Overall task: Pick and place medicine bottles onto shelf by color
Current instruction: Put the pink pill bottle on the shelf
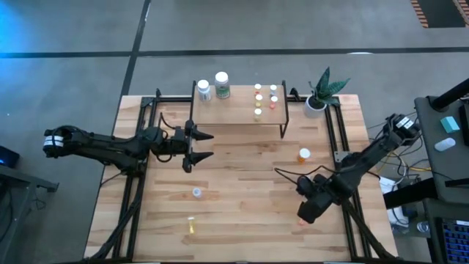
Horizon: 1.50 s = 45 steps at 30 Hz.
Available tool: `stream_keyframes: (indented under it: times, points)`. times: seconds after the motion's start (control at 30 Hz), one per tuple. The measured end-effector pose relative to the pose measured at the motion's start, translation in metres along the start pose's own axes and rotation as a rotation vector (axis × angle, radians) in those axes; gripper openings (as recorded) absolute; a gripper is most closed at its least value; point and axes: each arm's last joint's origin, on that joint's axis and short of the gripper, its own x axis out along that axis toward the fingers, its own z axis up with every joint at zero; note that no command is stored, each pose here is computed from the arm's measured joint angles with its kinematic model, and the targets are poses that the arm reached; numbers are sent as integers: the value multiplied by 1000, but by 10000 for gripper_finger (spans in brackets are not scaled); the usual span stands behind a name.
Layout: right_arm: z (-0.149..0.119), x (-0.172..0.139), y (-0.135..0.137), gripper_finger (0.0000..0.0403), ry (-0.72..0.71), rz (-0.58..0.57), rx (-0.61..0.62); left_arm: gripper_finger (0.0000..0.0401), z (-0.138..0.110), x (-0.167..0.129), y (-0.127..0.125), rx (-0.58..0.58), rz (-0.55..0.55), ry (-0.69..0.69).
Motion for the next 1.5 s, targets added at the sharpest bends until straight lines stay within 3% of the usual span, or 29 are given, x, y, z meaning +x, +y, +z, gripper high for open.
stream_keyframes:
  times: [0.2,0.43,0.9,1.27,1.5]
  points:
    - [-4,2,-10,242,9,-2,87,288,0,0,0,-25,0,4]
    - [-7,11,-13,242,11,3,85,288,-3,0,0,-26,3,23]
    - [-5,11,-11,242,-37,9,37,288,-7,-1,1,-51,7,42]
    - [-4,11,-12,242,-60,-3,-87,288,-7,-1,1,4,13,41]
    - [-1,11,-13,242,-81,-10,-89,288,-7,-1,1,11,21,39]
